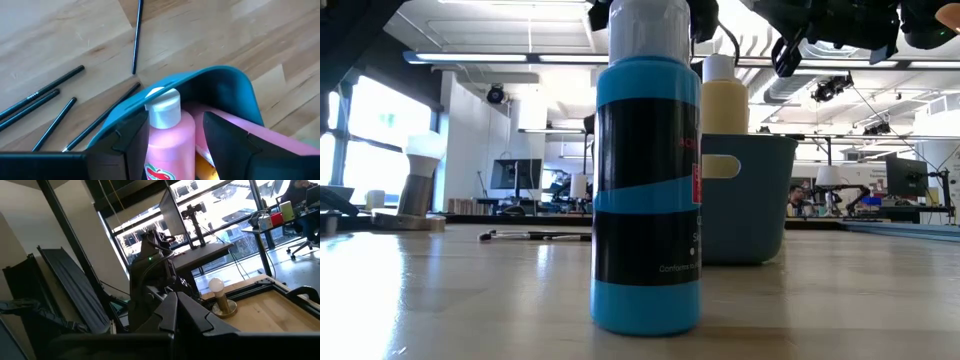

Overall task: Pick & Place Paint Supplies
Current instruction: Adjust the large pink paint bottle in the blue bin

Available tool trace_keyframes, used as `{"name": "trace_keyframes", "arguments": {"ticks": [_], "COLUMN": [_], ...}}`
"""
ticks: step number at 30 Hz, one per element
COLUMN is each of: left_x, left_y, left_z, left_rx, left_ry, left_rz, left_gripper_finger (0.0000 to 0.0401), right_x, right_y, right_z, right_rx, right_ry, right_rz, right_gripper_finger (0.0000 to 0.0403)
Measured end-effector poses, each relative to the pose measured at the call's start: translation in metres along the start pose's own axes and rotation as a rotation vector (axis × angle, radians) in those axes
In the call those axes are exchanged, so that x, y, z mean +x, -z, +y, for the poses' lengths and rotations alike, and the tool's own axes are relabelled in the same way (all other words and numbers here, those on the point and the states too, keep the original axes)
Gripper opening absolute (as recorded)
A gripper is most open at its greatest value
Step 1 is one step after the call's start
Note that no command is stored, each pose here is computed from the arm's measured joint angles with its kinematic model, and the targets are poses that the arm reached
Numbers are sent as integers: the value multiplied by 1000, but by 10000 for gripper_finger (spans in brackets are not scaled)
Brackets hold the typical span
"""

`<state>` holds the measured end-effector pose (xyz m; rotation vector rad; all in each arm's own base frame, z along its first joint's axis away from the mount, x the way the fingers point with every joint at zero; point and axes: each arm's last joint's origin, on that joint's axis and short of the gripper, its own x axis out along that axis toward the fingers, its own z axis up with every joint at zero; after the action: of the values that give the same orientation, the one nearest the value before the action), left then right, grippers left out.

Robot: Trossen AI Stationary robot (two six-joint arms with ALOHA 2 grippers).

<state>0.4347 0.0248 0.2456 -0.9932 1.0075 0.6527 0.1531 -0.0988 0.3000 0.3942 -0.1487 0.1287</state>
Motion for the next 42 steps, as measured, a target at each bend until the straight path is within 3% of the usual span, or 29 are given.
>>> {"name": "trace_keyframes", "arguments": {"ticks": [38,42], "left_x": [26,26], "left_y": [1,1], "left_z": [2,2], "left_rx": [5,4], "left_ry": [-41,-43], "left_rz": [28,27], "left_gripper_finger": [182,167], "right_x": [0,0], "right_y": [0,0], "right_z": [0,0], "right_rx": [-7,-7], "right_ry": [8,7], "right_rz": [-3,-2], "right_gripper_finger": [2,2]}}
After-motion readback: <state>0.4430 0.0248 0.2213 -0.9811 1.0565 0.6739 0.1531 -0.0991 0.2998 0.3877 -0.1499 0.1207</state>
